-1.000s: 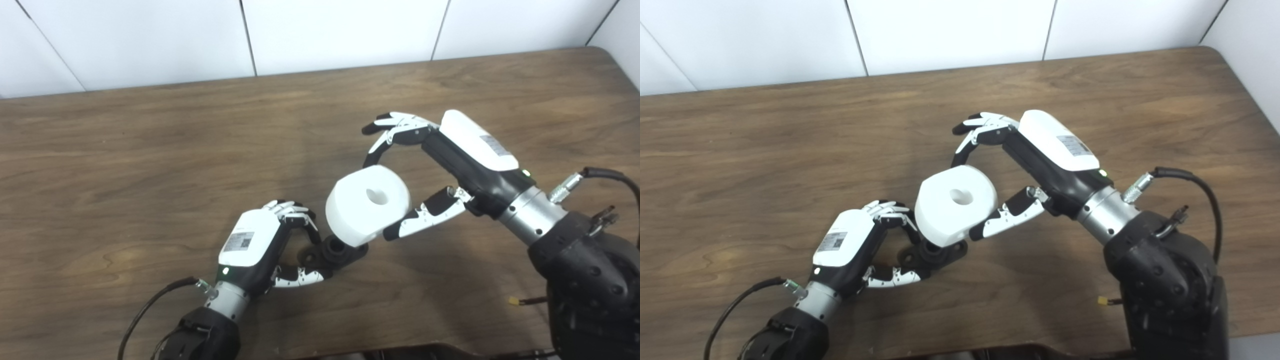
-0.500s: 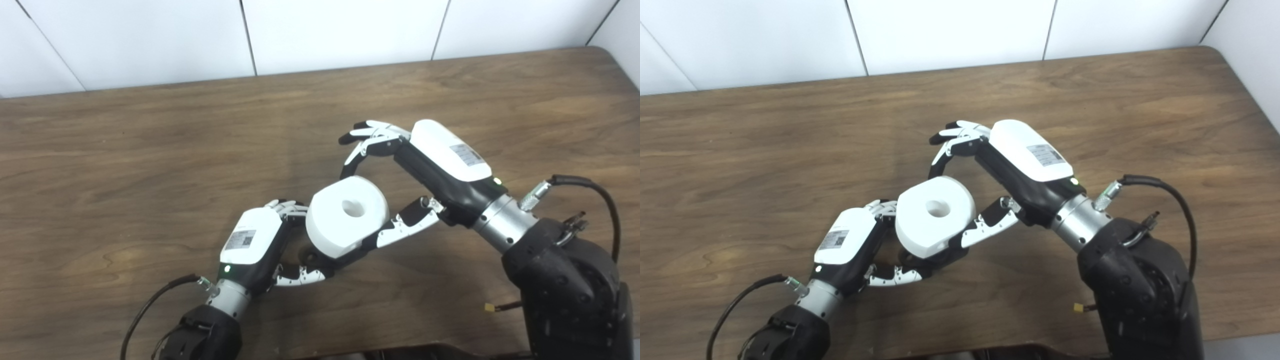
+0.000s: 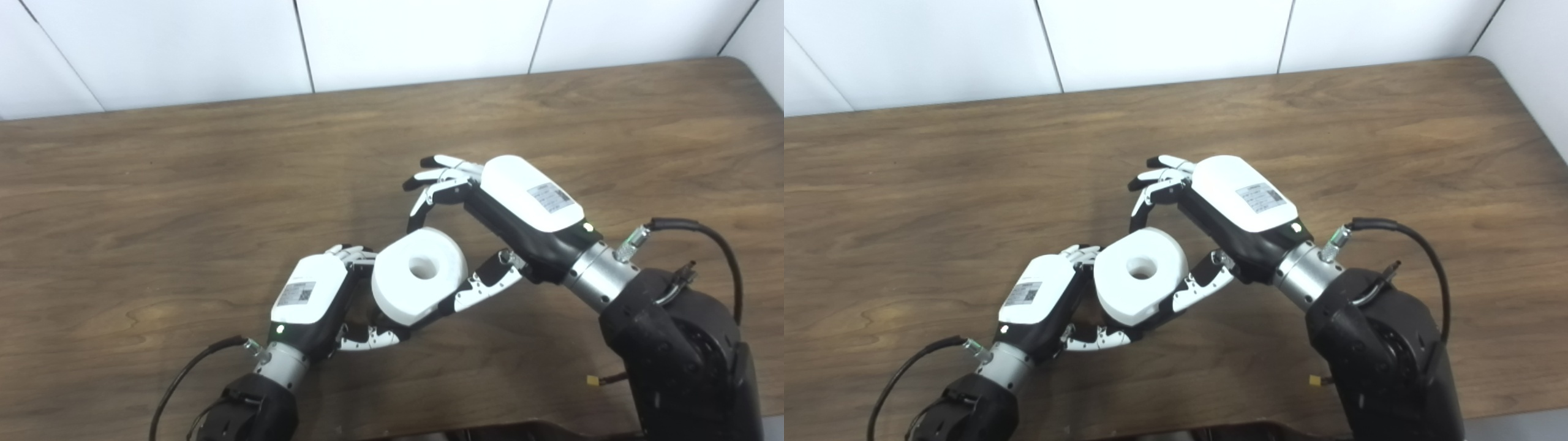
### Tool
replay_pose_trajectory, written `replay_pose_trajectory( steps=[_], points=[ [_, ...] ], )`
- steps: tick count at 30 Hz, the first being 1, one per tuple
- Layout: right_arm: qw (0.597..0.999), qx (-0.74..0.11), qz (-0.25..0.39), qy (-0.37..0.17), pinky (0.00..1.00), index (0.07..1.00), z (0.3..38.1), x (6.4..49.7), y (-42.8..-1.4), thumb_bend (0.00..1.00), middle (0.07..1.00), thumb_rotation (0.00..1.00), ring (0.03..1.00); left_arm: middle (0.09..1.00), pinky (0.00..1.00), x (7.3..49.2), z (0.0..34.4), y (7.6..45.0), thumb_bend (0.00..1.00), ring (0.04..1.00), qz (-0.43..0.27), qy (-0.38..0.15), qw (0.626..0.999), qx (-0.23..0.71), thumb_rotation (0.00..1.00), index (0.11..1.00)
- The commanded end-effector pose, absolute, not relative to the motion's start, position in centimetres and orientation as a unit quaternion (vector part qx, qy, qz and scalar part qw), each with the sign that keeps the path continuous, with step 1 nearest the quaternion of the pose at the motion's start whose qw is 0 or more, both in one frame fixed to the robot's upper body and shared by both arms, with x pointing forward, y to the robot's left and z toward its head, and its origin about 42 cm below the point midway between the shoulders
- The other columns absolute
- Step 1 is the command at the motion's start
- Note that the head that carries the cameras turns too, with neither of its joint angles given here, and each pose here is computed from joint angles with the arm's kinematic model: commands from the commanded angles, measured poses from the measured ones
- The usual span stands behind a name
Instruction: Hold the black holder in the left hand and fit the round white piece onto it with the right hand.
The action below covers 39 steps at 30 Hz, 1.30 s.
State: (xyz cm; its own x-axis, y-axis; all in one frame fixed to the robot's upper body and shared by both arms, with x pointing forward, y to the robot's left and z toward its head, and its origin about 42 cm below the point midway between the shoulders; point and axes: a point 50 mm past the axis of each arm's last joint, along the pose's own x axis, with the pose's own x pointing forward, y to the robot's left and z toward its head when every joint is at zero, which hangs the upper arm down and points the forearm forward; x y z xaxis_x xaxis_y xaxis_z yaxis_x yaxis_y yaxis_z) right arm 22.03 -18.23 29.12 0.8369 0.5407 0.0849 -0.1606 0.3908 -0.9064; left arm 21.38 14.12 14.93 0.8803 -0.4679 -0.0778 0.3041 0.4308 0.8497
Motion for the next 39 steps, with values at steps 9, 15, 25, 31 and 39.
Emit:
replay_pose_trajectory(
  steps=[9,15,25,31,39],
  points=[
    [0.783,-0.538,0.219,-0.221,0.92,0.485,29.7,21.6,-17.9,0.51,0.844,0.15,0.941,0.764,0.90,21.0,14.6,13.7,0.51,0.834,-0.253,-0.077,0.836,0.481,0.05,0.490],
    [0.783,-0.539,0.222,-0.220,0.91,0.486,29.6,21.6,-17.8,0.51,0.843,0.15,0.942,0.767,0.90,21.0,14.8,13.7,0.51,0.836,-0.253,-0.074,0.836,0.481,0.05,0.490],
    [0.782,-0.540,0.224,-0.218,0.91,0.486,29.1,21.9,-17.4,0.51,0.846,0.15,0.941,0.767,0.90,21.0,14.9,13.7,0.51,0.837,-0.253,-0.074,0.837,0.480,0.05,0.490],
    [0.783,-0.539,0.225,-0.216,0.91,0.486,28.9,21.8,-17.4,0.51,0.849,0.15,0.943,0.765,0.90,20.9,15.0,13.8,0.51,0.835,-0.253,-0.076,0.836,0.481,0.05,0.490],
    [0.783,-0.540,0.223,-0.215,0.89,0.486,28.7,22.0,-17.6,0.51,0.843,0.15,0.936,0.764,0.90,20.9,15.0,13.7,0.51,0.836,-0.252,-0.074,0.838,0.478,0.05,0.490]
  ],
)
